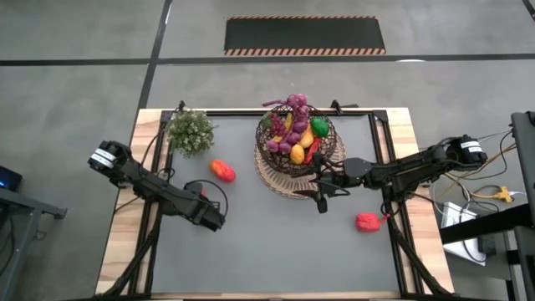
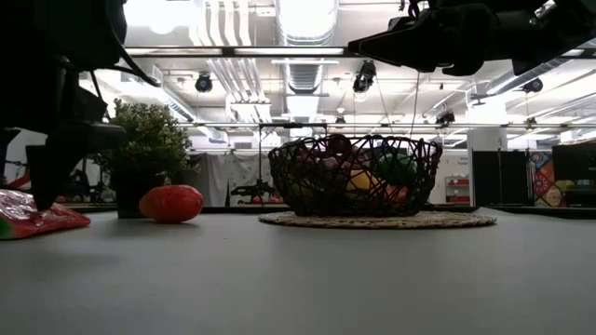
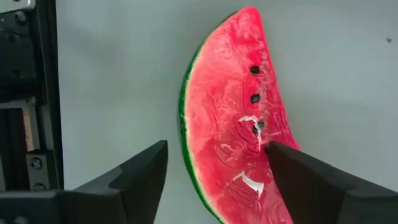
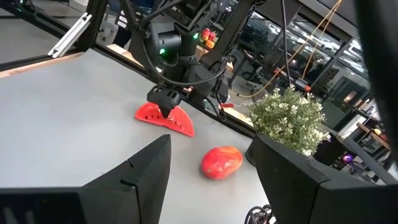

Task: Build produce basket
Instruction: Put the watermelon into the black wire basket

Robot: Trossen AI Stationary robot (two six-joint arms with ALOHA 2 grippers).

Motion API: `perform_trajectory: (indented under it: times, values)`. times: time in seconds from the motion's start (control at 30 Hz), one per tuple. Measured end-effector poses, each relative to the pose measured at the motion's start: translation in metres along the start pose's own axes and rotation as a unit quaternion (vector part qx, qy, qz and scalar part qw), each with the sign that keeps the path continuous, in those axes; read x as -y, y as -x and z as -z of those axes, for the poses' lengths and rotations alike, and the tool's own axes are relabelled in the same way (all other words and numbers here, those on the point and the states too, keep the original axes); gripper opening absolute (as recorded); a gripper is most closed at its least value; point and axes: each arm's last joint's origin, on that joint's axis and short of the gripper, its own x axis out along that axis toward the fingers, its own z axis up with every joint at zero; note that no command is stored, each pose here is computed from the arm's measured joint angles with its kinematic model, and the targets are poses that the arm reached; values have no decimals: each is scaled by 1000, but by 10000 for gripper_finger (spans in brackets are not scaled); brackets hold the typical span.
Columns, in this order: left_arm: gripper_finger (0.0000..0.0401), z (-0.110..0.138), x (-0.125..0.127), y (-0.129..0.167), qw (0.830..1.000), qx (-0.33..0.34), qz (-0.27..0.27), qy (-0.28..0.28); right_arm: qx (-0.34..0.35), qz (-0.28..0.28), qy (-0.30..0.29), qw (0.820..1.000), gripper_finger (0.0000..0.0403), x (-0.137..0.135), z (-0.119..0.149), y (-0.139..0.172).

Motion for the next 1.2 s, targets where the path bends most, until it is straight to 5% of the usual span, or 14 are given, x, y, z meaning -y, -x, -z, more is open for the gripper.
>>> perform_trajectory:
  times: [0.6, 1.2]
  values:
    - [106, 0, 1, -1, 1000, 8, 11, 1, -5, 6, 0, 1000, 214, 0, 1, 0]
    - [93, -1, 2, 25, 997, 55, 36, -27, -5, 6, 1, 1000, 214, 0, 0, 0]
